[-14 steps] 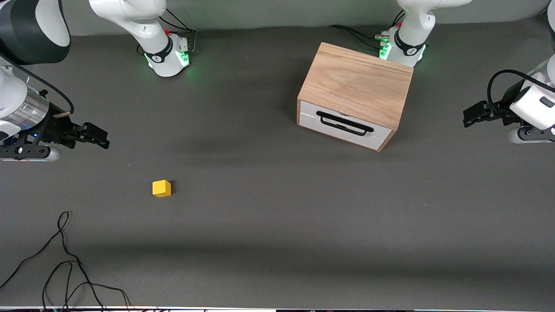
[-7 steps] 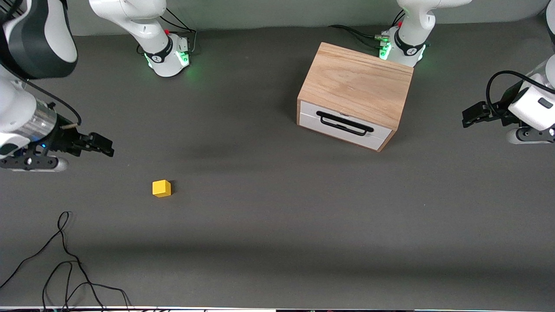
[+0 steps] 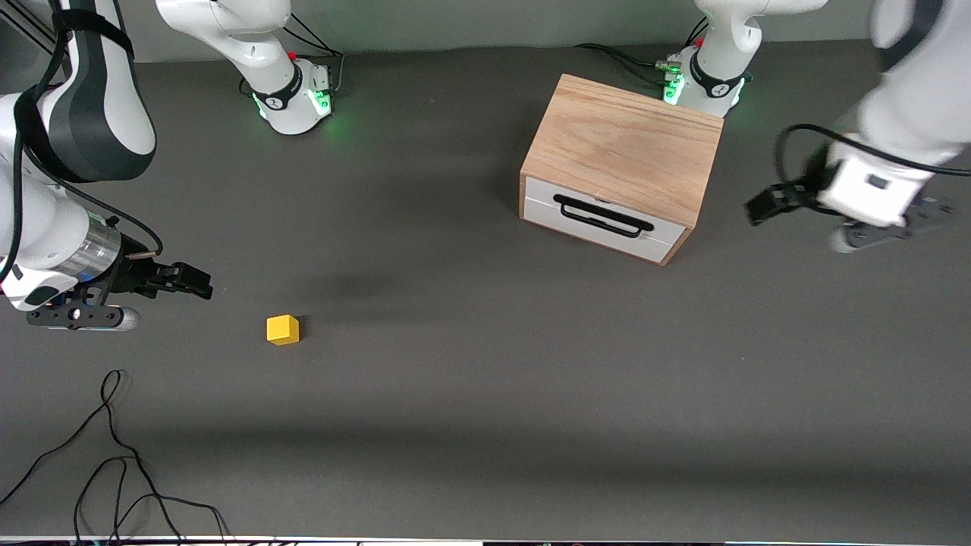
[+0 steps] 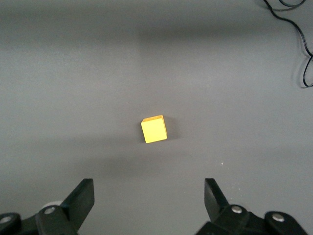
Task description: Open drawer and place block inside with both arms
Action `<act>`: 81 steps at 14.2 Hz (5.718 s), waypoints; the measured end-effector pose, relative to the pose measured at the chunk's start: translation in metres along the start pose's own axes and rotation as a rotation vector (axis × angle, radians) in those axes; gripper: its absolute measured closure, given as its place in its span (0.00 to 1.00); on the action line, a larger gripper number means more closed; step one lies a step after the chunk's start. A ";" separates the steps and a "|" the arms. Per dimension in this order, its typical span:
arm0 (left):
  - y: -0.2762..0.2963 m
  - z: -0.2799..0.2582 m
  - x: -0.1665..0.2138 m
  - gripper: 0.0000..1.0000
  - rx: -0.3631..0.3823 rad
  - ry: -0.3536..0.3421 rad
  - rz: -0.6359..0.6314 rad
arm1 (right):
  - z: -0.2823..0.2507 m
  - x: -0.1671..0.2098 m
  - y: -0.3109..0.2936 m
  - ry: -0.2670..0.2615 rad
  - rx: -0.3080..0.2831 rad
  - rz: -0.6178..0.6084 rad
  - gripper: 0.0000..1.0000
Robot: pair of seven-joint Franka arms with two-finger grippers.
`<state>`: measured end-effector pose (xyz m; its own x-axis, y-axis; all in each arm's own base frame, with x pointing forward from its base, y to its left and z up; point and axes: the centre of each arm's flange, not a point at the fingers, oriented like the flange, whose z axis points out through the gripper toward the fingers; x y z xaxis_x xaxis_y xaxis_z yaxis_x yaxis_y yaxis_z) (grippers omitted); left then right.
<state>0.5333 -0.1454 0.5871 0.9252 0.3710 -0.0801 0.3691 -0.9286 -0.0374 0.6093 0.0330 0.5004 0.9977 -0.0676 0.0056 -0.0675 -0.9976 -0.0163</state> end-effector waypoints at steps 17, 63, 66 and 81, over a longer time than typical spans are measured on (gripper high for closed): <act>0.162 0.126 -0.118 0.00 0.106 -0.019 -0.672 | -0.001 0.001 0.002 0.009 0.001 0.003 0.00; 0.252 0.274 -0.006 0.00 -0.010 0.007 -0.807 | 0.315 -0.011 -0.013 -0.024 -0.028 -0.090 0.00; 0.259 0.267 0.001 0.00 -0.058 0.014 -0.813 | 0.318 -0.011 -0.013 -0.028 -0.029 -0.090 0.00; 0.196 0.094 0.083 0.00 -0.190 0.256 -0.729 | 0.310 -0.006 -0.014 -0.078 -0.040 -0.091 0.45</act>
<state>0.6740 -0.2958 0.4799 0.4273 0.8945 0.1316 0.8769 -0.4455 0.1807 0.6061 0.0519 0.1908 0.9971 0.0227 -0.0721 0.0242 -0.9995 0.0202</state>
